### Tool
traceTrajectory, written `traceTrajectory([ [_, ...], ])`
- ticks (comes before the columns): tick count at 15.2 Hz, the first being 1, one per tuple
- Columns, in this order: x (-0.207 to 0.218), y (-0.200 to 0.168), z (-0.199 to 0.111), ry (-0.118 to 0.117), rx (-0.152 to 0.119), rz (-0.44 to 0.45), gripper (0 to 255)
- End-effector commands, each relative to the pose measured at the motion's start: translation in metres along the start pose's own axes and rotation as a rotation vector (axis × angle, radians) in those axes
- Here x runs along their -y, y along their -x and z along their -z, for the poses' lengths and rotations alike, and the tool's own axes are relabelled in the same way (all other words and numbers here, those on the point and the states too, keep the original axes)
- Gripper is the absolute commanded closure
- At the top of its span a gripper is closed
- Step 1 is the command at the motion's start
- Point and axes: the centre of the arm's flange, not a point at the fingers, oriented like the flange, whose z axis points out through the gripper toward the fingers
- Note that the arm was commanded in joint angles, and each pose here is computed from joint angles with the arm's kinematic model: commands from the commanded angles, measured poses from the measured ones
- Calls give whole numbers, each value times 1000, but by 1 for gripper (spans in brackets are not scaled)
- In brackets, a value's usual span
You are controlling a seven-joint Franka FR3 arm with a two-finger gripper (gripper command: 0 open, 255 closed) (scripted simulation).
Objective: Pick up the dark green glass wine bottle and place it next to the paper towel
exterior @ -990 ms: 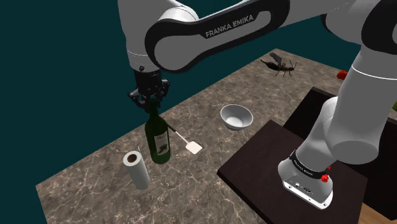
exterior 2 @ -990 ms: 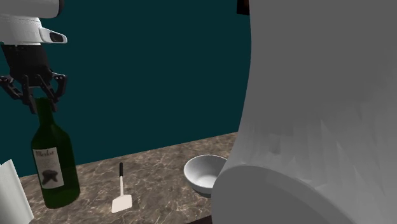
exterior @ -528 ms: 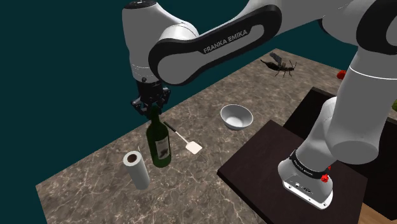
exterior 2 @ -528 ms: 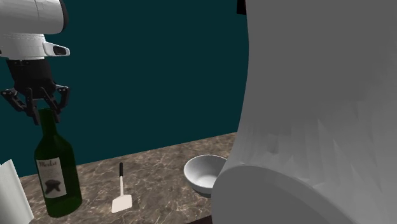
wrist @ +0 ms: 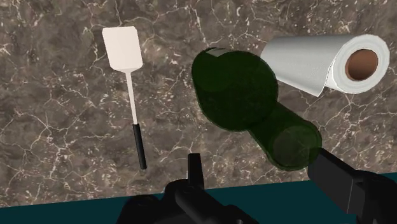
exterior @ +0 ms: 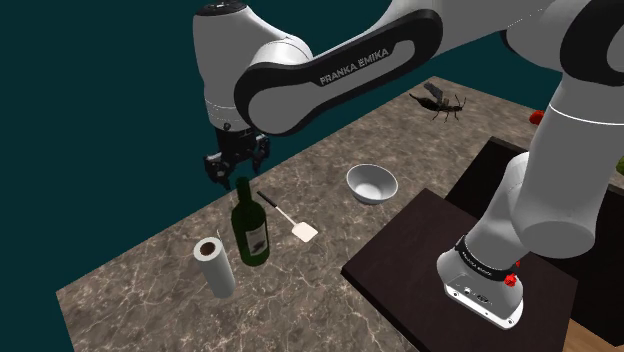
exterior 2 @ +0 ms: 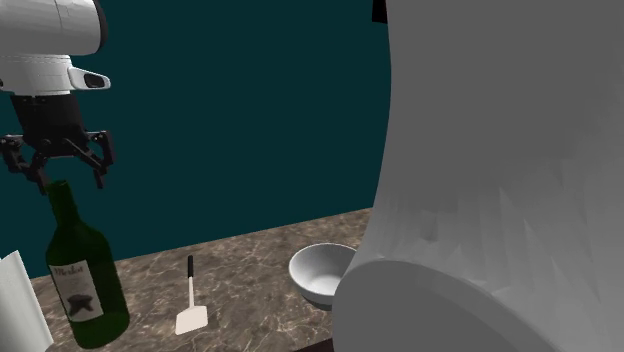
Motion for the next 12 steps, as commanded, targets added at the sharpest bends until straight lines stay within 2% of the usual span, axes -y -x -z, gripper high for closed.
traceTrajectory([
  [1, 0, 0, 0, 0, 0, 0, 0],
  [4, 0, 0, 0, 0, 0, 0, 0],
  [8, 0, 0, 50, 0, 0, 0, 0],
  [12, 0, 0, 50, 0, 0, 0, 0],
])
